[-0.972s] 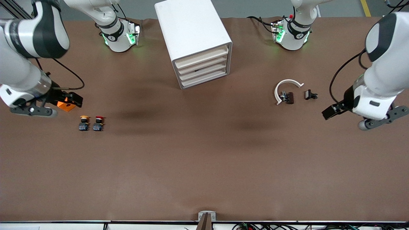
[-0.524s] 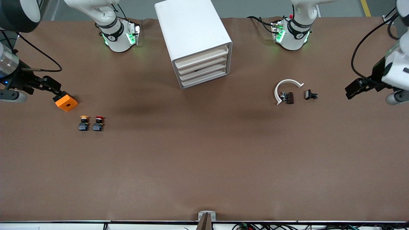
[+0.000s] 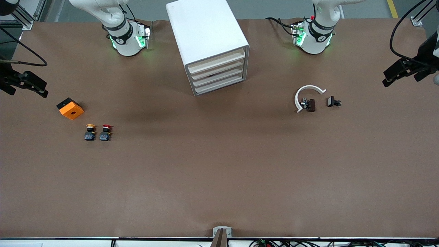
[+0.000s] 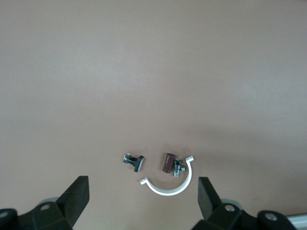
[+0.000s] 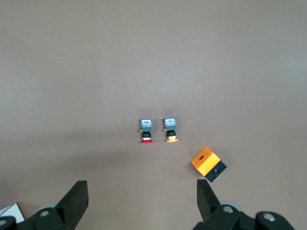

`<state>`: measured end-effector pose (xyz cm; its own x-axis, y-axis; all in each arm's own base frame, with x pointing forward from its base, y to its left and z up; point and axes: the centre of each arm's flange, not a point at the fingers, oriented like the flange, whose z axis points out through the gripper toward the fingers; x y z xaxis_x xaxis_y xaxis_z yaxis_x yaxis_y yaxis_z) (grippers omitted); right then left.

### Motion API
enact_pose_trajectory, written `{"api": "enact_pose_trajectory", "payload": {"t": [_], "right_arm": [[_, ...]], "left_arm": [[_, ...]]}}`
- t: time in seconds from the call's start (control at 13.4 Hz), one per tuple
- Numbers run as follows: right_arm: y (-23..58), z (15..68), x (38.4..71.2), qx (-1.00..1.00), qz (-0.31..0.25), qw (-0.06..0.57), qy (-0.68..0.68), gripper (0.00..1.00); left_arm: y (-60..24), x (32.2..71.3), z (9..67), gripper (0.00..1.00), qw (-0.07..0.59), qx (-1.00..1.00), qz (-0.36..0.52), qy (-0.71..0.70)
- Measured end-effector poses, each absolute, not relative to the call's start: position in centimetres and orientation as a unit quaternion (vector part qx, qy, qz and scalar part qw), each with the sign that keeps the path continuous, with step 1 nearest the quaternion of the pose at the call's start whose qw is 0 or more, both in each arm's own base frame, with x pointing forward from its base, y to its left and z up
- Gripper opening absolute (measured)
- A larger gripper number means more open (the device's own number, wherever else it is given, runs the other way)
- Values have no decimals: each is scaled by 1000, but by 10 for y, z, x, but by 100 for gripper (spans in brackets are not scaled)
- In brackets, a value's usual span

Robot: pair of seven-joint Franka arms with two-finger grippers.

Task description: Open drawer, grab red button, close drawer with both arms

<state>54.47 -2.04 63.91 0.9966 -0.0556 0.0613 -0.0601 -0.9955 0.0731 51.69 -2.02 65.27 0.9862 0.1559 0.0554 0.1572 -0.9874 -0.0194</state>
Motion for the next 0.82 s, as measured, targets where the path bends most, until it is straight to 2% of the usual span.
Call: {"api": "enact_pose_trajectory", "payload": {"t": [0.37, 0.82], "right_arm": [[-23, 645, 544, 999, 30, 38, 12, 100], [-47, 653, 541, 999, 29, 12, -4, 100]], "left_arm": [[-40, 505, 645, 100, 9, -998, -14, -62], [-42, 505, 642, 100, 8, -998, -9, -60]]}}
